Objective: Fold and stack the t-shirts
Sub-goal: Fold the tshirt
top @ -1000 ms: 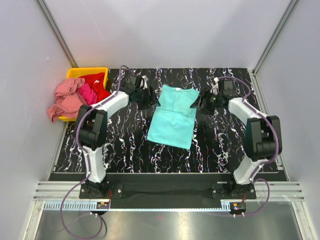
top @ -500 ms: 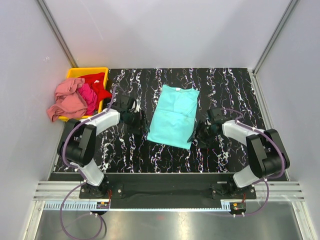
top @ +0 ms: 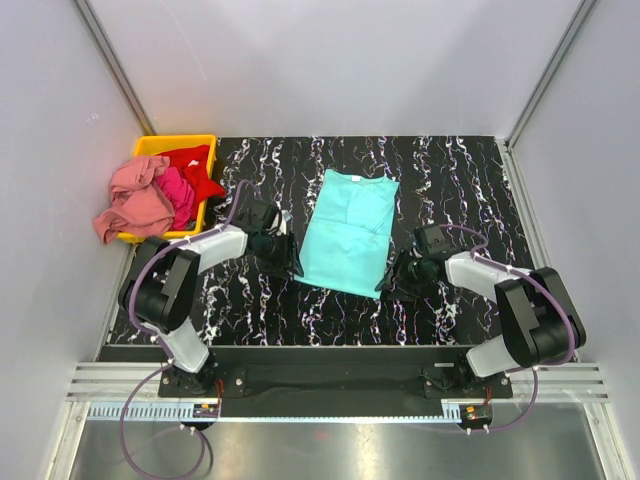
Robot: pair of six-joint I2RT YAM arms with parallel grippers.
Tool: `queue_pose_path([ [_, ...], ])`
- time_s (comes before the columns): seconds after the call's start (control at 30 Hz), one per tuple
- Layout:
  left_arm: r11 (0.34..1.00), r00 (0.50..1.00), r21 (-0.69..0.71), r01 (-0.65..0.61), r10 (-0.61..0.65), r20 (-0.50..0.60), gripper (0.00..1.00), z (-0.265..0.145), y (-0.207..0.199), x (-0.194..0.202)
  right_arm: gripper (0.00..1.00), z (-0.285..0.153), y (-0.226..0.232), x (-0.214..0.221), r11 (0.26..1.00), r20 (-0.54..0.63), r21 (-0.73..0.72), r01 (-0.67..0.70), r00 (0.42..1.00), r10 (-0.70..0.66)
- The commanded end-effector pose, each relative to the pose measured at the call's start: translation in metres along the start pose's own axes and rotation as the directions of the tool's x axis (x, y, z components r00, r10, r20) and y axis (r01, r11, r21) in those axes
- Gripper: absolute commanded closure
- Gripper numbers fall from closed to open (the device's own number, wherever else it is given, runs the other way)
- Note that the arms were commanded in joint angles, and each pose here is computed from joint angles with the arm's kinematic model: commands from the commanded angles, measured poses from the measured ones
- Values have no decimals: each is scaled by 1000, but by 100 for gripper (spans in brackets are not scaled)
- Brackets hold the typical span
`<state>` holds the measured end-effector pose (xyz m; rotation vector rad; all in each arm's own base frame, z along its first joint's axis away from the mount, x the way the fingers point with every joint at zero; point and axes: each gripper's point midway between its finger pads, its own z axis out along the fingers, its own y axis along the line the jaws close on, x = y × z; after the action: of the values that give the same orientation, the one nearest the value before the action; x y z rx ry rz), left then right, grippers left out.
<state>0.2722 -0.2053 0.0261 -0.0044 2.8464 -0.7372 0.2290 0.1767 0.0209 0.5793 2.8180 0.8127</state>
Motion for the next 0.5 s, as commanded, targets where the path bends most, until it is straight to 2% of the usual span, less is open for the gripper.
queue_pose_path([
  [0.0,1000,1000,-3,-8,8,8,47,7,1,1,50,6,1,3,1000,10,-4,2,1000,-2],
  [0.13,1000,1000,-18,-6,7,8,54,9,3,2,55,17,-6,12,1000,-13,31,0,1000,0],
  [0.17,1000,1000,-22,-5,6,7,58,10,4,2,56,18,-8,13,999,-16,40,-1,1000,2],
  [0.2,1000,1000,-25,-4,4,1,68,11,5,3,58,20,-12,14,998,-16,55,-3,1000,4],
  [0.27,999,1000,-35,-1,1,-4,76,11,7,3,66,20,-19,18,996,-21,84,-9,1000,10],
  [0.3,999,1000,-37,-1,0,-5,85,11,7,4,70,19,-22,17,995,-13,103,-7,1000,8],
  [0.33,999,1000,-48,1,-2,-14,90,10,8,7,78,15,-22,15,994,-1,108,1,1000,-1],
  [0.37,997,1000,-79,14,-15,-7,96,8,13,7,90,12,-27,17,991,-2,135,-2,1000,2],
  [0.43,994,999,-104,30,-32,-12,100,4,16,14,100,6,-27,14,989,23,144,24,999,-28],
  [0.47,993,999,-109,50,-52,-8,100,2,16,18,100,4,-26,15,990,14,136,34,999,-36],
])
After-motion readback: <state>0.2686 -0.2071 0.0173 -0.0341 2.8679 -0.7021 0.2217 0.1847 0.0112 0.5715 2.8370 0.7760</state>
